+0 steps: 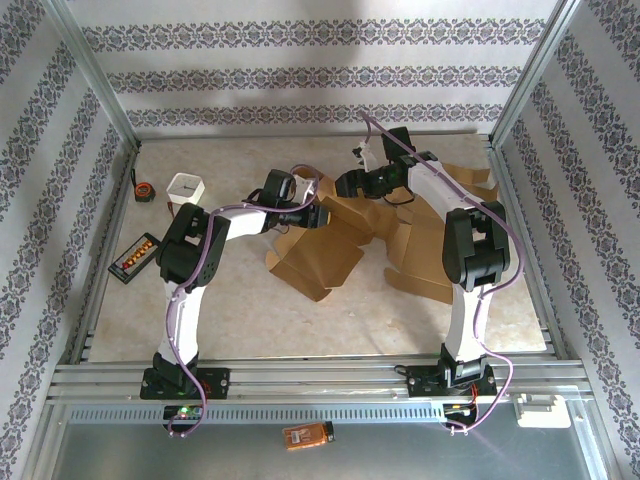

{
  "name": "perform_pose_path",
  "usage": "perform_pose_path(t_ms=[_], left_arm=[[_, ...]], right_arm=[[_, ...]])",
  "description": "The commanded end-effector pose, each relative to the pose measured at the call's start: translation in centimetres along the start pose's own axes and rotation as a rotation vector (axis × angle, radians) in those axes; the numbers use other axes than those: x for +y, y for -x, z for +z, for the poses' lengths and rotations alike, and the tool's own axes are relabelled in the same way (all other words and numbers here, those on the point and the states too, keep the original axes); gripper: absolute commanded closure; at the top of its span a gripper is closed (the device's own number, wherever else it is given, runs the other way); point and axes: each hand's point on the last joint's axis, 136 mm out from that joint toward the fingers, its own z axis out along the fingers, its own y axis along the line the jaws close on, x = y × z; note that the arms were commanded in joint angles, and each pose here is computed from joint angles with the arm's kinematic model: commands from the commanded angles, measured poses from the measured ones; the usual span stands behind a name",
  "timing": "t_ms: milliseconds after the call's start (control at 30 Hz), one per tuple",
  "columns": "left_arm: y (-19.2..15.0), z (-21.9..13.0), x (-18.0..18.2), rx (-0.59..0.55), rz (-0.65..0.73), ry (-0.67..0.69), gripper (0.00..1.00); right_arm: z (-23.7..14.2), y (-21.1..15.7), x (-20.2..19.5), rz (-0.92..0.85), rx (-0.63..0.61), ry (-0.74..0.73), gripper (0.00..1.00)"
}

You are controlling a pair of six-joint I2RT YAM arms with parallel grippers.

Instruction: Fold the paper box

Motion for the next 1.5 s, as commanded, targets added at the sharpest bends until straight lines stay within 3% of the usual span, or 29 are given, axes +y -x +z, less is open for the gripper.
perform_pose_path(t_ms=[0, 233, 433, 533, 667, 933, 1000, 1133, 1233, 1333, 1467], left_arm=[[2.0, -2.8, -1.0, -0.052, 0.110, 0.088, 0.55], [2.7, -8.2, 1.0, -0.098, 0.145, 0.204, 0.52], [5.0, -11.6, 3.2, -0.116, 0.256, 0.351, 0.51], [6.0, -11.2, 4.3, -0.067, 0.331, 0.399, 0.51], [7.3, -9.6, 4.3, -0.021, 0.403, 0.351, 0.47], [8.8, -6.7, 5.9, 0.046, 0.423, 0.321, 0.39], [8.6, -6.1, 5.3, 0.065, 0.420, 0.264, 0.42], [7.7, -5.5, 3.2, 0.080, 0.396, 0.137, 0.60], [7.3, -5.6, 2.4, 0.080, 0.380, 0.117, 0.73], [7.1, -5.8, 1.8, 0.066, 0.374, 0.113, 0.85], [7.0, -6.1, 1.6, 0.069, 0.373, 0.126, 0.89]], right_arm=[[-0.2, -0.3, 0.2, -0.019, 0.010, -0.036, 0.29], [-0.3, -0.4, 0.1, -0.018, 0.012, -0.037, 0.29], [-0.3, -0.3, 0.2, -0.022, 0.009, -0.036, 0.29], [-0.3, -0.3, 0.2, -0.020, 0.010, -0.036, 0.29], [-0.3, -0.3, 0.1, -0.022, 0.010, -0.039, 0.29], [-0.3, -0.2, 0.1, -0.018, 0.011, -0.035, 0.30], [-0.2, -0.2, 0.3, -0.022, 0.013, -0.034, 0.29], [-0.4, -0.1, 0.3, -0.016, 0.008, -0.035, 0.29], [-0.6, 0.1, 0.9, -0.013, 0.002, -0.028, 0.29], [-1.0, 0.1, 1.9, -0.029, -0.006, -0.011, 0.22], [-1.5, -0.3, 2.5, -0.023, -0.002, 0.005, 0.16]])
